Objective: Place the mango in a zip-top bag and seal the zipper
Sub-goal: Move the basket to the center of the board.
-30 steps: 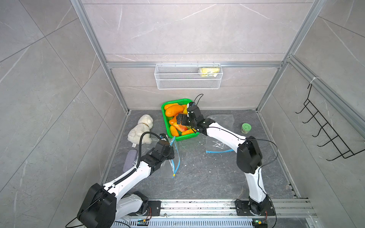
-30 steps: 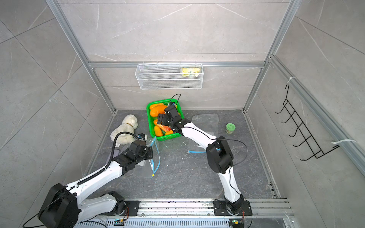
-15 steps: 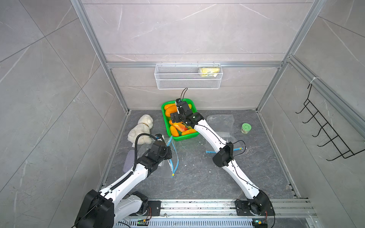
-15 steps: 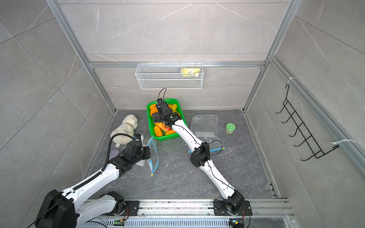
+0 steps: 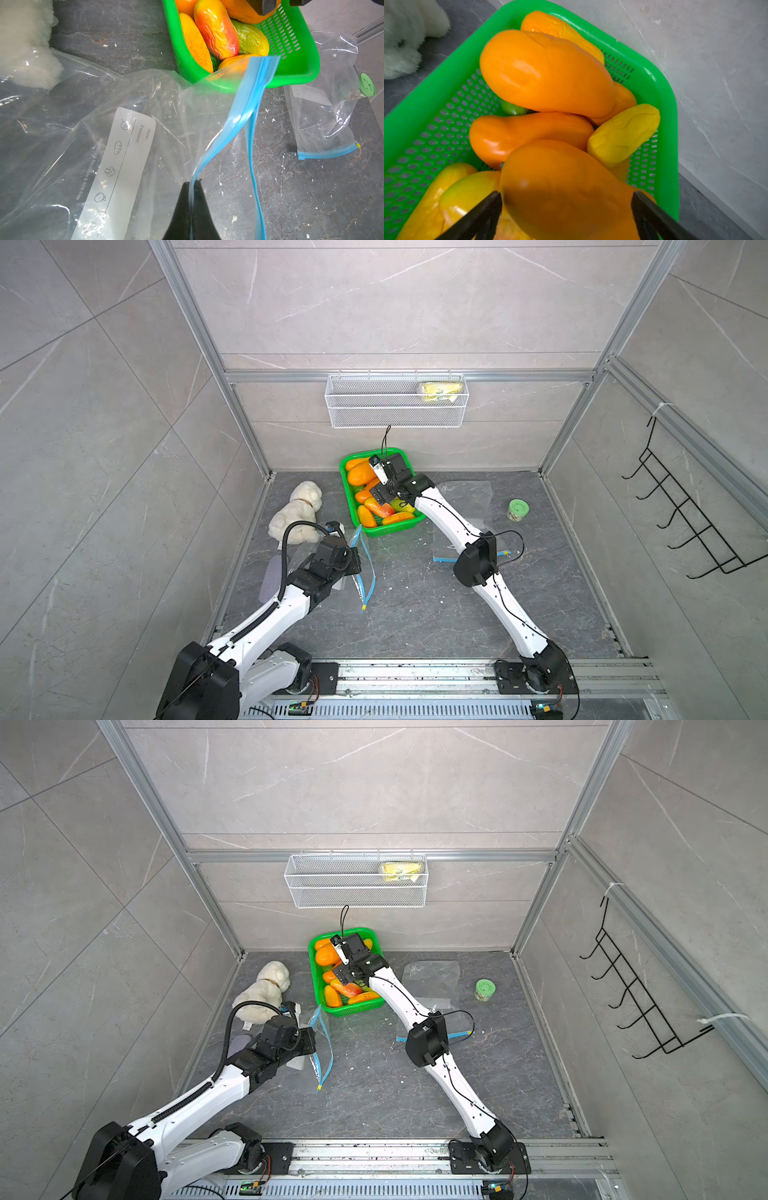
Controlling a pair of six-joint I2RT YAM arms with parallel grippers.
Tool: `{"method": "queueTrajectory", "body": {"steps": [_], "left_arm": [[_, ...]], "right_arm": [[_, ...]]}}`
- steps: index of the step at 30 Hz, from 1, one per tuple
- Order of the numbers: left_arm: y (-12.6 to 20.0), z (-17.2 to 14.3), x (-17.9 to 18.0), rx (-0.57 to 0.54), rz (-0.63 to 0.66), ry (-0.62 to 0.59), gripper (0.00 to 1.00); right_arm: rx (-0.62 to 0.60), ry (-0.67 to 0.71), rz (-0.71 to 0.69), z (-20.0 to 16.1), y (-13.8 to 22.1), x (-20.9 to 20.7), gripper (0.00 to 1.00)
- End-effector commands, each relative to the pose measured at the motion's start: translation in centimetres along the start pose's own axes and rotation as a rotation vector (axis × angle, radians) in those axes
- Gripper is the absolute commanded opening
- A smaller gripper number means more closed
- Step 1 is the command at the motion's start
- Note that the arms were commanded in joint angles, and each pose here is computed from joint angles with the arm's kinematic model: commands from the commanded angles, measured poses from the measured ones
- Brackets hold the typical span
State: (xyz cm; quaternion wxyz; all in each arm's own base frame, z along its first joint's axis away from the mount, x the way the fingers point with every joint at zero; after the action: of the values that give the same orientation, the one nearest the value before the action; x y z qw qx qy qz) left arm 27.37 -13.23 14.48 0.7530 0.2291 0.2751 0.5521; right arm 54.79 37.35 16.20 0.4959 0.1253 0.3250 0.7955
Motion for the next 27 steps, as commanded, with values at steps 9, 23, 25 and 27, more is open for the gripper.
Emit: {"method": "queueTrajectory", "body": {"steps": [9, 23, 25, 27], "left_arm": [[-0.5, 0.7, -0.7, -0.01, -0.043, -0.014, 0.0], [0.7, 1.6, -0.8, -0.043, -0.05, -0.014, 0.0], [1.2, 1.9, -0.7, -0.048, -0.044, -0.025, 0.0], [1.7, 2.1, -0.6, -0.059, -0.035, -0.026, 0.0]], "right_arm": [[0.185, 0.231, 0.071, -5.7, -2.4, 0.6, 1.0], [0.312, 0.162, -0.047, -7.0, 0.7, -1.0, 0.94], [0.331, 0.131, -0.047, -7.2, 2.2, -0.7, 0.94], [0.325, 0.112, -0.04, -7.2, 4.1, -0.4, 0.94]]}}
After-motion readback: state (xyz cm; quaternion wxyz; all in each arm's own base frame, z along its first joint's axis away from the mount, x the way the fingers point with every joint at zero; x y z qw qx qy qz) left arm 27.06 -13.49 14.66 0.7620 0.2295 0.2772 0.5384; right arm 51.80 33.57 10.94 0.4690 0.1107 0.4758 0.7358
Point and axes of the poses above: each gripper's point midway between its finger pads, its own y axis back along the fingers, its own x axis along the line the jaws close on, z = x × y, the point moved 3 cm from there along y, back along the fingers, and after that the axes turned 15 degrees about -y, right-handed, at the moved point
